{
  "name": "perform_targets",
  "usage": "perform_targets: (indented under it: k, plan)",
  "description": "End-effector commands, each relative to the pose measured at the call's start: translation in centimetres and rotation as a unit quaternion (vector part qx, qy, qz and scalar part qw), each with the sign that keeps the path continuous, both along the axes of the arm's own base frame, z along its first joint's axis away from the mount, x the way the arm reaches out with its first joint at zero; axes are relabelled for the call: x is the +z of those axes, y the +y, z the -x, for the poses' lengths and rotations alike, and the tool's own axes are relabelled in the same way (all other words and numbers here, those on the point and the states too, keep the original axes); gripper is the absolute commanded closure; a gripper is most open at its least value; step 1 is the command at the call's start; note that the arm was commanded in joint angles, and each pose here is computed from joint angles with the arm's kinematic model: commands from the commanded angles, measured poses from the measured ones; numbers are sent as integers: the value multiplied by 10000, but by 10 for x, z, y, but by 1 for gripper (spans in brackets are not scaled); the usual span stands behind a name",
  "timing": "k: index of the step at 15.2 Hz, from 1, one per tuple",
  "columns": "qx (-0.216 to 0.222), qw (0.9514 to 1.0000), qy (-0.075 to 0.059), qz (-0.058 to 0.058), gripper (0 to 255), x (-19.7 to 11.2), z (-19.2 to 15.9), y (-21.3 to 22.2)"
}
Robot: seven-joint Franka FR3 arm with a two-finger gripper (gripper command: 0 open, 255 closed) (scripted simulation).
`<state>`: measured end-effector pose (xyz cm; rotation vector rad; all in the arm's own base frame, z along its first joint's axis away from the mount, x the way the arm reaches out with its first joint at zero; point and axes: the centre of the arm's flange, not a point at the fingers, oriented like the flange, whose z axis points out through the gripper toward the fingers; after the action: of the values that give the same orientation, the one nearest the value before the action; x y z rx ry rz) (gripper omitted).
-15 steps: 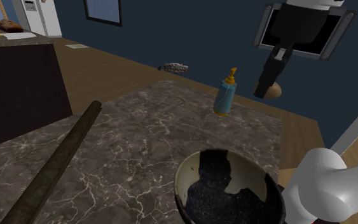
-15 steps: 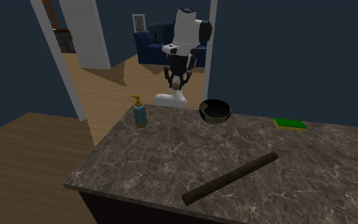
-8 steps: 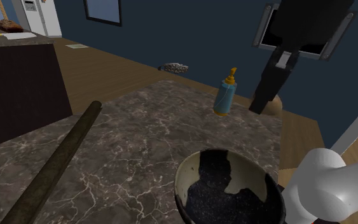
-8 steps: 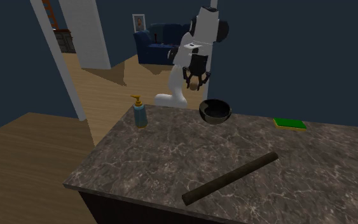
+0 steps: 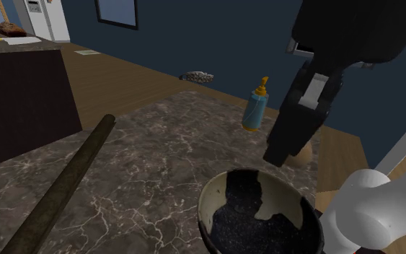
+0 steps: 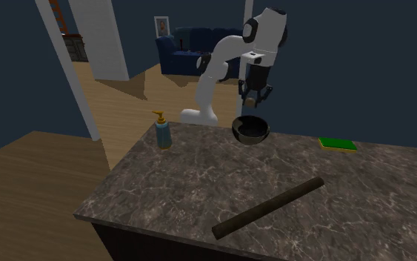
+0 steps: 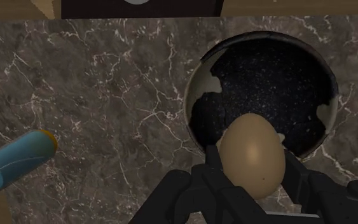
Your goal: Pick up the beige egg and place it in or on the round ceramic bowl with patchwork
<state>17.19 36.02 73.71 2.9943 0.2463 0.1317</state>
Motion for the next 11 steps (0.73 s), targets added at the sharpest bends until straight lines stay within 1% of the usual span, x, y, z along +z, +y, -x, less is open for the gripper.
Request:
perform_targets:
  k: [1,11]
  plan:
    - [-6,10000,1,-10,255,-5,3,16]
    - [-6,10000,1,-10,255,-58,3,16]
